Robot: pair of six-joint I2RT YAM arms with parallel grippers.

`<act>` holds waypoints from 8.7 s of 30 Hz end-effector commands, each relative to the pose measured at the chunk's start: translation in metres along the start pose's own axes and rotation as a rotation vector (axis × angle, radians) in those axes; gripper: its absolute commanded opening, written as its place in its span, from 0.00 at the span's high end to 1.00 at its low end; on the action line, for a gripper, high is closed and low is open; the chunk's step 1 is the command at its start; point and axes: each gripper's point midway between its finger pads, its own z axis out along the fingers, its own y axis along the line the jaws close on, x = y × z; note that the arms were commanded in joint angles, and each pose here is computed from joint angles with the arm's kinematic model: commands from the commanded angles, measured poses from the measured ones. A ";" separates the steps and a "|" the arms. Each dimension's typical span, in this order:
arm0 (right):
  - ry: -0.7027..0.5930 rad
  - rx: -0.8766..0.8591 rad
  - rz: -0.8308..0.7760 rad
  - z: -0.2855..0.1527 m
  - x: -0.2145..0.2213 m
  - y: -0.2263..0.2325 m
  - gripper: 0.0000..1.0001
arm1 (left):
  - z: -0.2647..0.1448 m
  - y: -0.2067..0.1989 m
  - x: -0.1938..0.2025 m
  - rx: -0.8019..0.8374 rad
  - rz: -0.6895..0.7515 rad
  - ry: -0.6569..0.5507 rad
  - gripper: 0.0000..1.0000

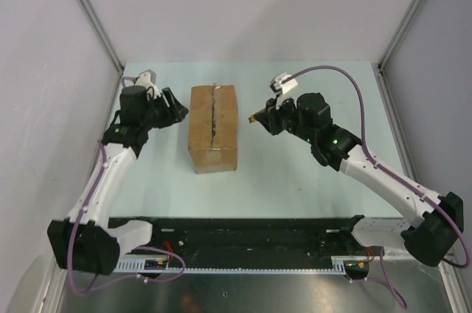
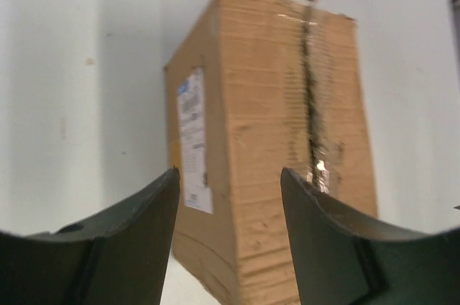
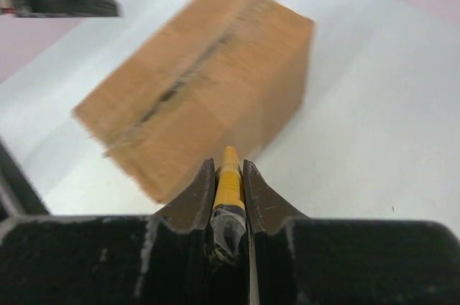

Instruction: Unpack the express box

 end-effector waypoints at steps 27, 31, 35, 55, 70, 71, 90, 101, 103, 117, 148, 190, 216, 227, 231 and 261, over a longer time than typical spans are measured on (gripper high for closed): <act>-0.304 -0.510 -0.933 0.042 0.007 0.185 1.00 | -0.051 -0.031 0.086 0.318 0.044 0.167 0.34; -0.294 -0.534 -0.950 0.040 0.013 0.186 1.00 | -0.047 -0.029 0.086 0.309 0.054 0.178 0.34; -0.285 -0.534 -0.968 0.035 0.020 0.184 1.00 | -0.044 -0.028 0.085 0.302 0.057 0.179 0.37; -0.324 -0.503 -0.985 0.034 0.031 0.177 1.00 | -0.037 -0.021 0.097 0.288 0.060 0.219 0.51; -0.279 -0.539 -0.991 0.032 0.045 0.181 1.00 | -0.037 -0.020 0.093 0.281 0.071 0.210 0.47; -0.277 -0.538 -0.995 0.032 0.045 0.180 1.00 | -0.037 -0.020 0.093 0.281 0.071 0.210 0.46; -0.217 -0.532 -1.018 0.041 0.067 0.173 1.00 | -0.037 -0.019 0.092 0.273 0.076 0.206 0.42; -0.338 -0.424 -1.107 0.045 0.041 0.167 1.00 | -0.037 -0.018 0.099 0.275 0.071 0.224 0.40; -0.349 -0.428 -1.103 0.044 0.039 0.169 1.00 | -0.038 -0.017 0.100 0.273 0.070 0.225 0.40; -0.377 -0.454 -1.079 0.034 0.029 0.174 1.00 | -0.035 -0.015 0.101 0.265 0.070 0.234 0.40; -0.296 -0.545 -1.023 0.023 0.052 0.185 1.00 | -0.034 -0.016 0.100 0.266 0.065 0.238 0.39; -0.190 -0.354 -1.312 0.044 0.073 0.118 1.00 | -0.028 0.005 0.122 0.199 0.095 0.283 0.51; -0.081 -0.290 -1.340 0.024 0.075 0.076 1.00 | -0.022 -0.004 0.116 0.213 0.167 0.291 0.65; -0.222 -0.322 -1.230 0.049 0.073 0.122 1.00 | -0.063 -0.006 0.046 0.100 0.142 -0.032 0.38; -0.249 -0.357 -1.192 0.067 0.072 0.140 1.00 | -0.060 -0.006 0.063 0.107 0.046 0.012 0.36; -0.404 -0.276 -1.145 0.170 0.055 0.160 1.00 | 0.011 0.036 0.015 -0.095 -0.554 -0.200 0.33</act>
